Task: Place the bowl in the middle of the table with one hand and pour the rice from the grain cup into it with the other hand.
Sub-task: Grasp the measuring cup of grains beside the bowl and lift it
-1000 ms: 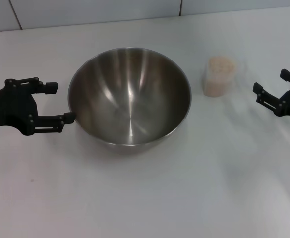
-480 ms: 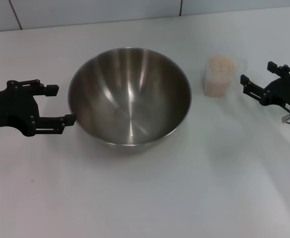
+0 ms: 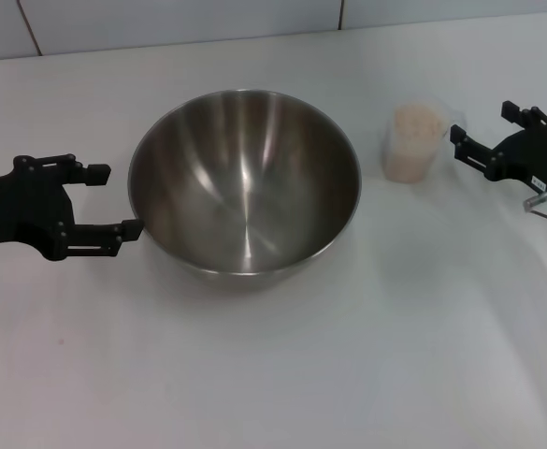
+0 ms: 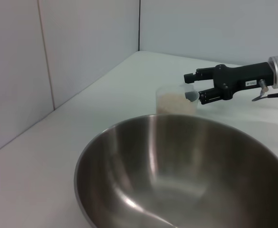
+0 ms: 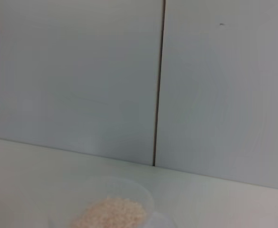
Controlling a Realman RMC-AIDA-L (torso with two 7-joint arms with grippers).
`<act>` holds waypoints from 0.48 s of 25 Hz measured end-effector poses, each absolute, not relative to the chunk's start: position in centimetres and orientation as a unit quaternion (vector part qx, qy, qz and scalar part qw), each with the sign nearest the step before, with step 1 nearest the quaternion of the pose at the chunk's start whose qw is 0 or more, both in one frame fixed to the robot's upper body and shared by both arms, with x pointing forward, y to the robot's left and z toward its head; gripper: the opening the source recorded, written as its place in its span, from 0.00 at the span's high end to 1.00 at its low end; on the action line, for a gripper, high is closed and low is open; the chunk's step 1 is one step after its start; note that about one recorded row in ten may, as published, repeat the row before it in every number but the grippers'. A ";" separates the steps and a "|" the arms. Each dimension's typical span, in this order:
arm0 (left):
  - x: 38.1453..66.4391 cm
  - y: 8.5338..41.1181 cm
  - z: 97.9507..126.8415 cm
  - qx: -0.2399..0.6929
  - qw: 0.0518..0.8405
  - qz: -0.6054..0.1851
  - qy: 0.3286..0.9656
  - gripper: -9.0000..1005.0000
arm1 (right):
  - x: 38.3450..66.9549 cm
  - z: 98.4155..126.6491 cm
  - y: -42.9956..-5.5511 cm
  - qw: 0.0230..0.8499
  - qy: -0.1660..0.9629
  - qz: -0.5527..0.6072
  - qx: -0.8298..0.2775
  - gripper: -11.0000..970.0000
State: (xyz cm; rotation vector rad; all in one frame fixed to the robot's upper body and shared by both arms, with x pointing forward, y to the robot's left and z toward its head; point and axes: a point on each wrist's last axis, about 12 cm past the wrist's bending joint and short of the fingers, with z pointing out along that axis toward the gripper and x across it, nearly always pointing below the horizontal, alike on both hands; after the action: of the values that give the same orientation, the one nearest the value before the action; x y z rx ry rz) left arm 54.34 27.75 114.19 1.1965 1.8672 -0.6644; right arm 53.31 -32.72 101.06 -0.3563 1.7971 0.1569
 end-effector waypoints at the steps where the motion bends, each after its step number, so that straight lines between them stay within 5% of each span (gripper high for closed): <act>1: 54.3 27.7 114.1 0.472 0.401 -0.264 0.739 0.17 | 53.6 101.2 -32.7 0.606 0.778 0.064 -0.153 0.22; 12: 54.4 27.7 113.9 0.469 0.399 -0.267 0.741 0.17 | 54.5 101.7 -32.3 0.613 0.772 0.065 -0.156 0.22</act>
State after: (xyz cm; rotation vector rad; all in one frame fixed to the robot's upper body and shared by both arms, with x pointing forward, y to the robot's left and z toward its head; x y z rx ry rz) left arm 54.38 27.71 113.86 1.1876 1.8766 -0.6760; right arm 54.53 -32.26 101.71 -0.3608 1.7796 0.1489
